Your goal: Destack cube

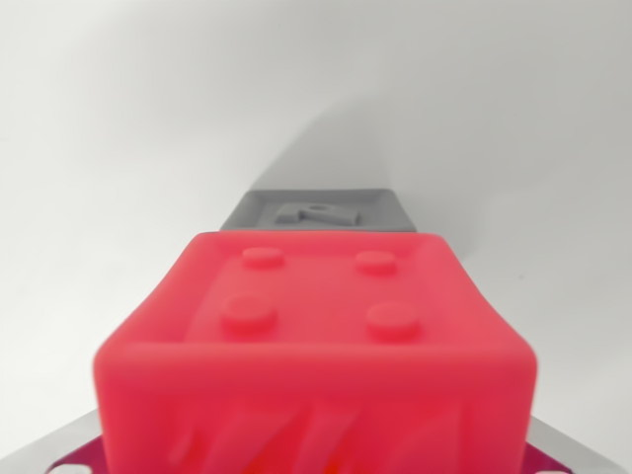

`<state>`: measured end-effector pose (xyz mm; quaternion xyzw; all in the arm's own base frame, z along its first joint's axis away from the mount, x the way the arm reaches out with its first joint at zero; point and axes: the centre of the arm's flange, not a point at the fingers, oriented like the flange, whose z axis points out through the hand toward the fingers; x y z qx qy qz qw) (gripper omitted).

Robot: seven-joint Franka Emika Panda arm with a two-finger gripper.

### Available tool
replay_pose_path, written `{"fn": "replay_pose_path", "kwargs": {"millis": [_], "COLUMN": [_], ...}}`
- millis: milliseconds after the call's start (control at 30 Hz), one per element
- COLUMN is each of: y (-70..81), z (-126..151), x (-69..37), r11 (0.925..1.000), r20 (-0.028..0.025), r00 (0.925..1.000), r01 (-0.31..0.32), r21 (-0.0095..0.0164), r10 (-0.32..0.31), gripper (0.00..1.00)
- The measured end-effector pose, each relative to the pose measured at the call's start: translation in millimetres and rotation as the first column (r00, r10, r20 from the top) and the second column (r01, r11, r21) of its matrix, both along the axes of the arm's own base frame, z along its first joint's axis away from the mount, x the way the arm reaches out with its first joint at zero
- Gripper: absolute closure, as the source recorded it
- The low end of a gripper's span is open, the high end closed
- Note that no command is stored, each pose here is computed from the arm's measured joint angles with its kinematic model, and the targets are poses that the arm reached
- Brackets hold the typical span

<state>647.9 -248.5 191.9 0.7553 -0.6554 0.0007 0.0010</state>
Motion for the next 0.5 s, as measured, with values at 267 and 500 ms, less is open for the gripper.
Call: {"fn": "replay_pose_path", "kwargs": {"millis": [267, 500], "y": [-0.1, -0.2], "z": [15, 32], "x": [-0.1, -0.1], "r11": [1.0000, 1.0000], "r20": [0.0001, 0.0017], "r00": [1.0000, 1.0000], "r01": [0.000, 0.000], "r21": [0.0017, 0.0031], "r10": [0.000, 0.000], "gripper": [1.00, 1.00]}}
